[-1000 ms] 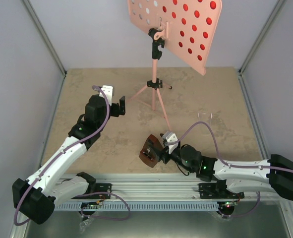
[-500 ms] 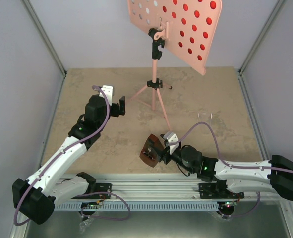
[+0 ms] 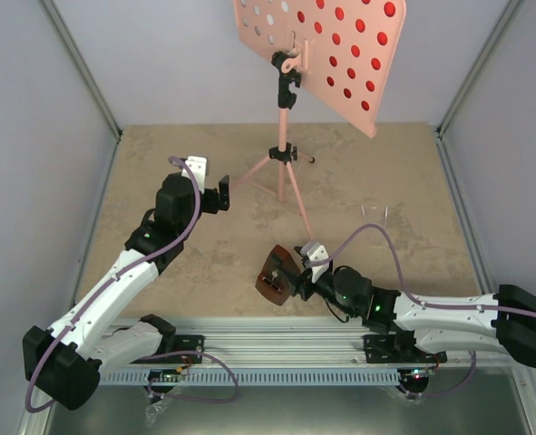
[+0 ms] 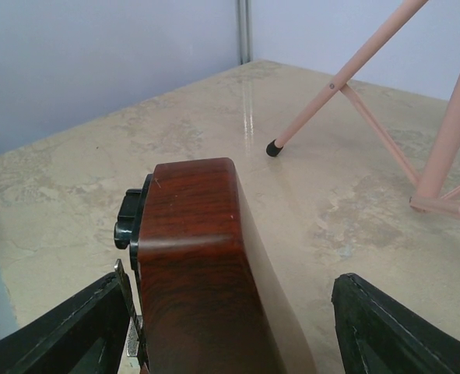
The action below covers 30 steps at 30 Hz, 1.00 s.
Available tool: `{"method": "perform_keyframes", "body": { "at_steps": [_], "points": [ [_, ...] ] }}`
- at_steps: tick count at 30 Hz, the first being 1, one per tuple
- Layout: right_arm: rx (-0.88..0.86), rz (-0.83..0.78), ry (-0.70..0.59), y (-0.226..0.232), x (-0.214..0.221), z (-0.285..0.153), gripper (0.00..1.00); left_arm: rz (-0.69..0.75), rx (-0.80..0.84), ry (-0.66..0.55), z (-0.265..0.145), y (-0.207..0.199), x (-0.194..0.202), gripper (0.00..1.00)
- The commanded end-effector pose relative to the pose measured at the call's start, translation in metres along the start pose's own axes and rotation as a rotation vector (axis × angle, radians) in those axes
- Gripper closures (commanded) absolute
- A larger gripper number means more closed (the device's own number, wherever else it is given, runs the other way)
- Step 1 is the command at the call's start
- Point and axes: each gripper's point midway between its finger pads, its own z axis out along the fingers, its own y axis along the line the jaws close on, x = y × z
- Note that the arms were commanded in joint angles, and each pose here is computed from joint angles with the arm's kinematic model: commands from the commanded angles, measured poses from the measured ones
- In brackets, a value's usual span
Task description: Pack up the instrument practice props
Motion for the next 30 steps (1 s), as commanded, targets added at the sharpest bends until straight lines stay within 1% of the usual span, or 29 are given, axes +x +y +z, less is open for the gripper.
{"method": "perform_keyframes", "body": {
  "at_steps": [1, 16, 21, 30],
  "points": [
    [0.040, 0.014, 0.000, -0.0074, 0.0036, -0.0014, 0.28, -0.005, 0.010, -0.029, -0.0031, -0.0004, -0.0082, 0.01],
    [0.077, 0.022, 0.023, -0.0118, 0.0072, 0.0024, 0.31, -0.006, 0.009, -0.030, -0.0036, -0.0003, -0.0085, 0.01],
    [0.078, 0.024, 0.023, -0.0123, 0.0090, 0.0023, 0.33, -0.006, 0.008, -0.030, -0.0035, -0.0001, -0.0083, 0.01],
    [0.086, 0.025, 0.027, -0.0133, 0.0097, 0.0030, 0.35, -0.002, 0.038, -0.028, -0.0038, -0.0054, -0.0082, 0.01]
  ]
}}
